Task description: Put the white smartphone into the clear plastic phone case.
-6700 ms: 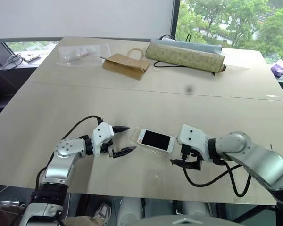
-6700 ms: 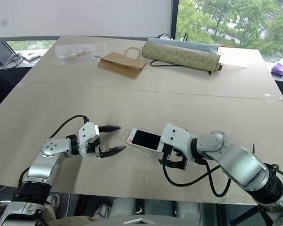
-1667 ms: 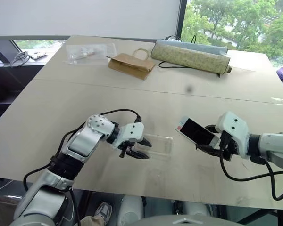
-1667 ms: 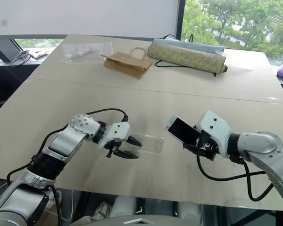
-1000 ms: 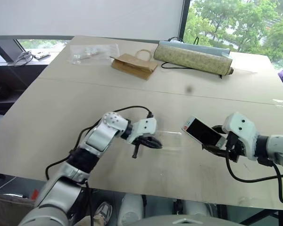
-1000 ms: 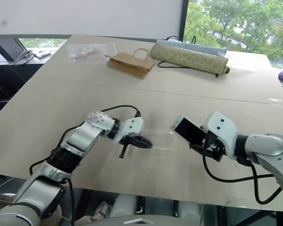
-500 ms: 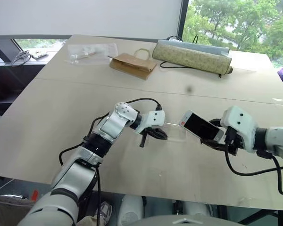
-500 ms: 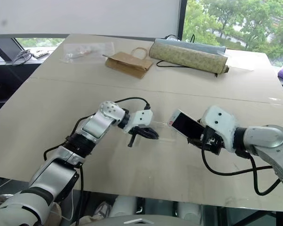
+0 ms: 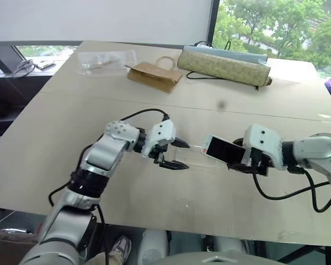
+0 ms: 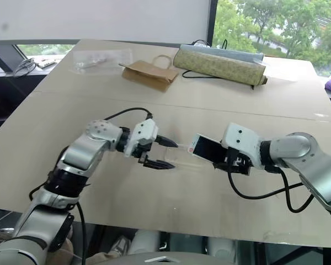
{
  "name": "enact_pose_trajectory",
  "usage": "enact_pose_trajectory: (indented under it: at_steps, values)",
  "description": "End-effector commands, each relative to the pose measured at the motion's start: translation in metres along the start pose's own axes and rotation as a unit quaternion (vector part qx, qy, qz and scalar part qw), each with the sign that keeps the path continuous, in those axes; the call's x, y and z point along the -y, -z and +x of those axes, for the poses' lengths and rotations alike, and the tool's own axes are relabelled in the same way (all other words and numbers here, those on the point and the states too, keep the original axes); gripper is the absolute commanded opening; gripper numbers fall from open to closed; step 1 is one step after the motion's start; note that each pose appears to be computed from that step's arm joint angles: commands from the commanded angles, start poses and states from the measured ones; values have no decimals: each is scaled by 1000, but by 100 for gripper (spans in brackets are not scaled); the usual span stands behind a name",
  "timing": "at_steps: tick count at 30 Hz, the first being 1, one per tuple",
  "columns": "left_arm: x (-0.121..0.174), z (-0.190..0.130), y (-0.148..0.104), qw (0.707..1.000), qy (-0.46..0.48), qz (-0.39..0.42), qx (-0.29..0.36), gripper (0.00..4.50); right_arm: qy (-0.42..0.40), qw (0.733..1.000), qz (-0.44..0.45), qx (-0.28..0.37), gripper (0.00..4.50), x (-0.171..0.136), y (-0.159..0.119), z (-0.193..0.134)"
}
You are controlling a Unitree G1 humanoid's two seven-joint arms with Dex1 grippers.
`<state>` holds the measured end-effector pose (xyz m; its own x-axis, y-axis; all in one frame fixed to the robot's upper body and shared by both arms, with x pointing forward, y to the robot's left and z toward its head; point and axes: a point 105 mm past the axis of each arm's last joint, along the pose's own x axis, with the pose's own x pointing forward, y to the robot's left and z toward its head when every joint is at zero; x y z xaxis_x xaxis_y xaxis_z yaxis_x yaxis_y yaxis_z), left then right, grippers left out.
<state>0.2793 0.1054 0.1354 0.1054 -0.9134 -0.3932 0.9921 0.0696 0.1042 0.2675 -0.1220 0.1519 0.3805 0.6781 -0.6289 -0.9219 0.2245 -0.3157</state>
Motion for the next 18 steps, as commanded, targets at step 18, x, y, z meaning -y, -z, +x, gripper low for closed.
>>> enact_pose_trajectory:
  at_steps: [18]
  values:
    - [41, -41, 53, 968, -244, -62, 0, 361, -138, 985, -17, -98, 294, 28, 4, 51]
